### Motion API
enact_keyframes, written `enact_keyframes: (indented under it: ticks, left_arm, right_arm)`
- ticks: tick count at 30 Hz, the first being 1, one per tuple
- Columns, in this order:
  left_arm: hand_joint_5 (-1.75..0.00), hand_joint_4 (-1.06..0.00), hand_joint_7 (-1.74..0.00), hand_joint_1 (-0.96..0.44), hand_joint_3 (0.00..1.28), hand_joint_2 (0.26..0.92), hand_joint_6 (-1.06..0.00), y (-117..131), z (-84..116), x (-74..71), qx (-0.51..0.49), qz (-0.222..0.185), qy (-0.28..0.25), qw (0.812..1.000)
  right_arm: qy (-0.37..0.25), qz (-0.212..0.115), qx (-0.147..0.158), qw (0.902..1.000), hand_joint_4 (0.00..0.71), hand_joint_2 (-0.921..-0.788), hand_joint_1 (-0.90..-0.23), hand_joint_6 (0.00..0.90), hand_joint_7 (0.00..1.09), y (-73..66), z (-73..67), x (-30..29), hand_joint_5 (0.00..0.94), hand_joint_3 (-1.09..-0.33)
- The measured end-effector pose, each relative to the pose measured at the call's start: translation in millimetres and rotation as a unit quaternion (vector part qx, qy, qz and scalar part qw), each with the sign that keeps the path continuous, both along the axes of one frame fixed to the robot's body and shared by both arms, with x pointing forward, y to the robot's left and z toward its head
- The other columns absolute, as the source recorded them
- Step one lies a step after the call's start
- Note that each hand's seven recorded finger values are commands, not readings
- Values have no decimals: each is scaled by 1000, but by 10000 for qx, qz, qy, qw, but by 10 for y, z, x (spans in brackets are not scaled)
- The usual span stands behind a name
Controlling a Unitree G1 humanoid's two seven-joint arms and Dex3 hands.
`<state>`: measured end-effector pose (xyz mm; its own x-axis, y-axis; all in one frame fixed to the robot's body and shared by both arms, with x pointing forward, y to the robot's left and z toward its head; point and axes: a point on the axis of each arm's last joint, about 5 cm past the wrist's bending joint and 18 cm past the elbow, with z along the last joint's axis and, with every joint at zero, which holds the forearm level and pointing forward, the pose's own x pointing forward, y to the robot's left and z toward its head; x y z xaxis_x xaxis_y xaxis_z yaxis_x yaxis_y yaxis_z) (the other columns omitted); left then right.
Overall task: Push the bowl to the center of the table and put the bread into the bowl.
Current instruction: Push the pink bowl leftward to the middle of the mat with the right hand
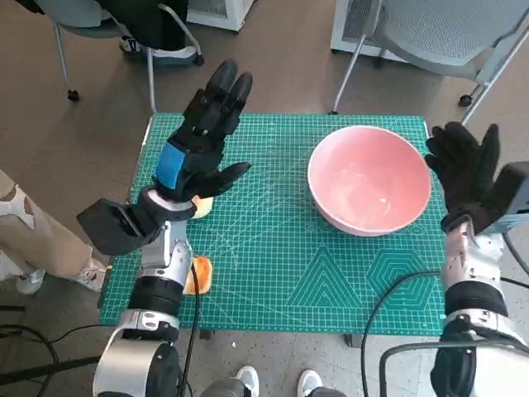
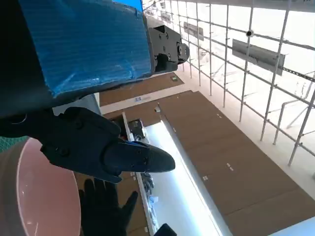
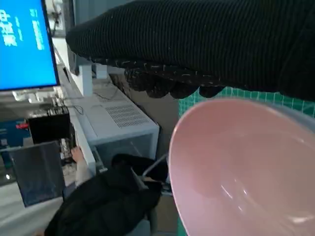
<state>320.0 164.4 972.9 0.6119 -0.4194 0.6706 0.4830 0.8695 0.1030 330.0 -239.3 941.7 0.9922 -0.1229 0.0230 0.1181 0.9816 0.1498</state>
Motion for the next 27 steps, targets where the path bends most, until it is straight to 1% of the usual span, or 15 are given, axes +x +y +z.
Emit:
enact_keyframes:
  ticks: [5, 8, 13, 21, 27]
  left_arm:
    - [-1, -5, -11, -604, 239, 921, -154, 5, 1, 0, 5, 8, 0, 10000]
    - [-1, -5, -11, -604, 240, 921, -154, 5, 1, 0, 5, 8, 1, 10000]
    - [-1, -5, -11, -603, 240, 921, -154, 4, 0, 0, 7, 5, 3, 10000]
    - [-2, -6, -12, -597, 239, 921, -155, 10, -20, 1, 19, 3, 60, 10000]
    - [-2, -8, -12, -599, 238, 921, -156, 17, -22, 2, 32, 6, 65, 10000]
  right_arm:
    - [8, 77, -3, 10000, 183, -921, -615, 307, 64, 54, -17, 8, 5, -761]
    - [2, 125, -2, 9999, 183, -921, -620, 306, 62, 89, -27, 12, 4, -769]
    - [-7, 217, 8, 9998, 183, -921, -637, 305, 59, 152, -44, 20, 3, -767]
    - [-53, 409, 32, 9991, 183, -921, -613, 308, 58, 266, -71, 32, 2, -773]
    - [-51, 544, 24, 9985, 202, -921, -616, 315, 61, 348, -89, 39, 10, -781]
